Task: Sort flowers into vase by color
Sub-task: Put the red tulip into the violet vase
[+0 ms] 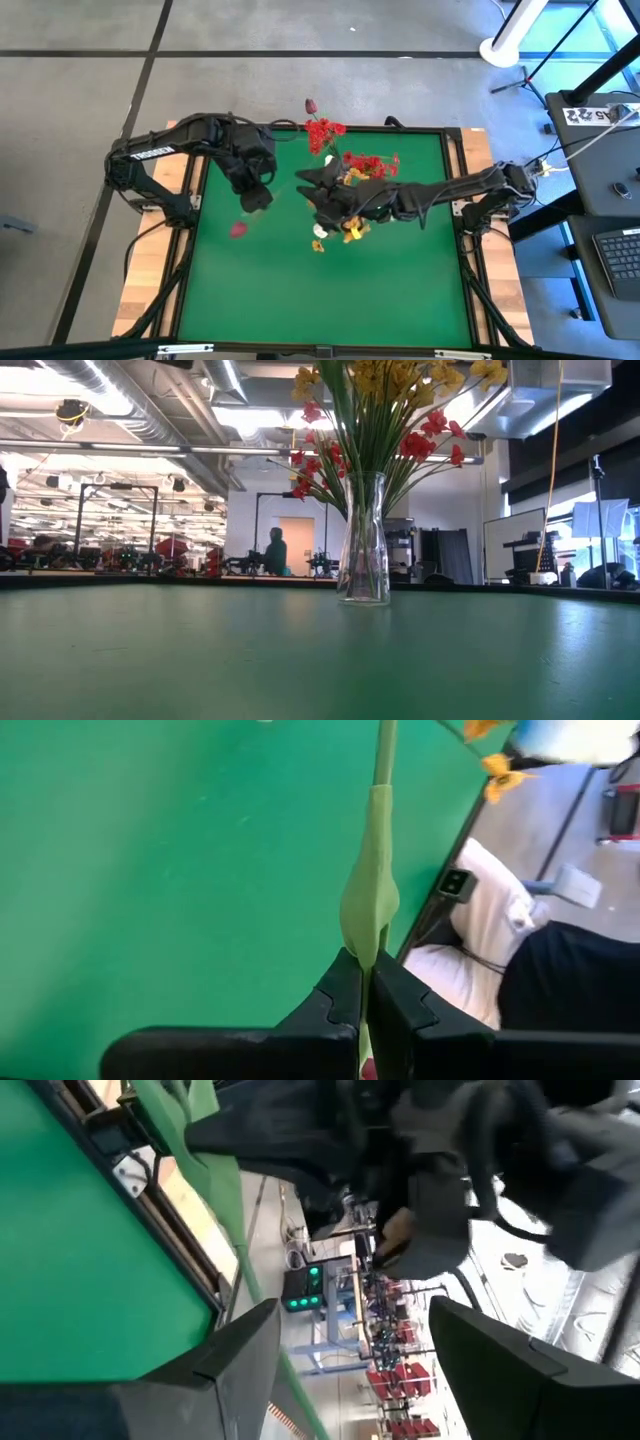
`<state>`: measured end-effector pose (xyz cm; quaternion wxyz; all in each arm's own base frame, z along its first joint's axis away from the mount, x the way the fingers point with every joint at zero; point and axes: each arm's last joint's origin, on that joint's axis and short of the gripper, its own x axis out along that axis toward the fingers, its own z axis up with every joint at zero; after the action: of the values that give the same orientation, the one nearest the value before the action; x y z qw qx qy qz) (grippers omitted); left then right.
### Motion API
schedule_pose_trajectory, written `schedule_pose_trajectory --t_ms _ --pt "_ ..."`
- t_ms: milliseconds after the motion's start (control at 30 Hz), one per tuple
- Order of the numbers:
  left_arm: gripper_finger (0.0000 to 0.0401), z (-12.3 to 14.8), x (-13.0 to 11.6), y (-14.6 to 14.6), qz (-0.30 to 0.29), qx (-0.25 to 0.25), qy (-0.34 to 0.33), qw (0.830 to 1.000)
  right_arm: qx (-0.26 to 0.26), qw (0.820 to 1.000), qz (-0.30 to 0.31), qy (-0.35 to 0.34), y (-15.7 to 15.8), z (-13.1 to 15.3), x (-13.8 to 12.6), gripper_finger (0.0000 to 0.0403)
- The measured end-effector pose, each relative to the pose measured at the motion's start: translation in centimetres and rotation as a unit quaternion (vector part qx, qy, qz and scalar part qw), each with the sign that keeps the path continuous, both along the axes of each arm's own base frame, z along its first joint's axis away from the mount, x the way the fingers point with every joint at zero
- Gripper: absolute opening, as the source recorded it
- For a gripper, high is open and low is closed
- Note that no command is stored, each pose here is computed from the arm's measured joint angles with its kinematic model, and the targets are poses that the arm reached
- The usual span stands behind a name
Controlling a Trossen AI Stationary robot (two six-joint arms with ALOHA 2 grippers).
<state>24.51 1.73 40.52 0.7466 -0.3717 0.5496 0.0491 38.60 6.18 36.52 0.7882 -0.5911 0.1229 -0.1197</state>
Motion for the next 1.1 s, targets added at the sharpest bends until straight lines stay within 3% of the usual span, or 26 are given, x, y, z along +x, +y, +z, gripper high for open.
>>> schedule_pose_trajectory --t_ms 500,633,967,1100 --pt "0.0000 2.5 0.2 -0.3 -0.011 -0.013 -0.081 0.997 -0.003 1.000 -0.003 0.018 0.0 -0.7 0.3 0.0246" --pt "0.0000 2.4 0.3 -0.6 -0.017 -0.013 -0.081 0.996 0.005 1.000 -0.003 0.018 0.1 -0.7 0.3 0.0203" --pt "0.0000 2.4 0.3 -0.6 -0.018 -0.013 -0.080 0.997 0.012 1.000 -0.007 0.016 0.0 -0.8 0.3 0.0042" --pt "0.0000 2.5 0.3 -0.6 -0.019 -0.014 -0.081 0.996 0.011 1.000 -0.012 0.021 0.0 -0.9 0.3 0.0007"
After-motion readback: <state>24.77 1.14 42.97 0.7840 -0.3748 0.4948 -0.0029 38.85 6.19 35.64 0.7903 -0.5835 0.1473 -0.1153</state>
